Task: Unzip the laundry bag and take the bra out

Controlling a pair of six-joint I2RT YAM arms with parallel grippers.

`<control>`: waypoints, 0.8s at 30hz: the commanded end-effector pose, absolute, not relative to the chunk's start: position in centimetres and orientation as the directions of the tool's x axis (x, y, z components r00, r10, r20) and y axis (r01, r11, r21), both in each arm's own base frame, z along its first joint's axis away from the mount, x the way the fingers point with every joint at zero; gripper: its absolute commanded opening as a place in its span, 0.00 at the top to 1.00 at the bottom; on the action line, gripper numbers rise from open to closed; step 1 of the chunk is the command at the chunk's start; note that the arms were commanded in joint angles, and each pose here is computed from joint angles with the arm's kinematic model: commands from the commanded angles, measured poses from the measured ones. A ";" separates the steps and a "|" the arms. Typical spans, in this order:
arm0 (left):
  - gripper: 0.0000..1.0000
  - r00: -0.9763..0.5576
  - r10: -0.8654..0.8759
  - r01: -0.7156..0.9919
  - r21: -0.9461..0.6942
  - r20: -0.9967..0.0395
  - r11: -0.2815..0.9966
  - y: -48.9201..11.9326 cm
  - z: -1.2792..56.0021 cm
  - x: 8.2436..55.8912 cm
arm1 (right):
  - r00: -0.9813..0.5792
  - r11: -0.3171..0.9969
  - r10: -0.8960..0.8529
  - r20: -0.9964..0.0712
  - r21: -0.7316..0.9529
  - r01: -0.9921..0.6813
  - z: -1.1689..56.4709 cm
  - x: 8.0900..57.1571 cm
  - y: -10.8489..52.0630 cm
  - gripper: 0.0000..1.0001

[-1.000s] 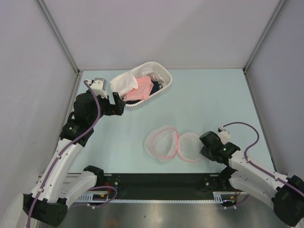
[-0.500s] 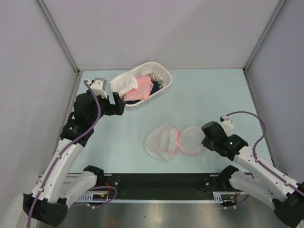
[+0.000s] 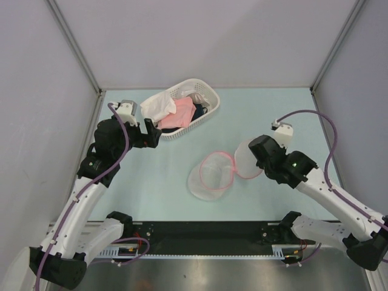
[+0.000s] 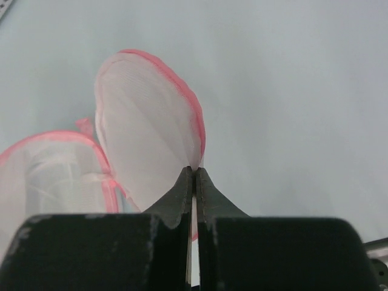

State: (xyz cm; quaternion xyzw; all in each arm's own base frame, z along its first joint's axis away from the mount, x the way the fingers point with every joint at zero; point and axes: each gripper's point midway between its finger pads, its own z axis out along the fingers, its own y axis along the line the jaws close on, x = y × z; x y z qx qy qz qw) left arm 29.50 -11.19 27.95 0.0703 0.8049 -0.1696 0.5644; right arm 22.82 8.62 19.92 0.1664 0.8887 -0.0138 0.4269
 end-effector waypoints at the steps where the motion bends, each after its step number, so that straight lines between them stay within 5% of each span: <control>1: 0.00 -0.321 -0.078 0.322 -0.187 -0.944 0.928 -11.2 28.6 29.6 | -0.482 0.976 0.156 -0.862 0.060 0.208 24.0 24.1 11.2 1.00; 10: 0.00 -0.333 -0.077 0.331 -0.193 -0.940 0.924 -11.4 28.3 29.7 | -0.447 0.993 -0.101 -0.889 -0.115 0.003 24.2 23.3 20.7 0.99; 24: 0.00 -0.331 -0.081 0.335 -0.197 -0.940 0.921 -11.4 28.3 29.6 | -0.378 0.822 -0.506 -0.775 -0.566 0.060 20.7 21.9 26.4 1.00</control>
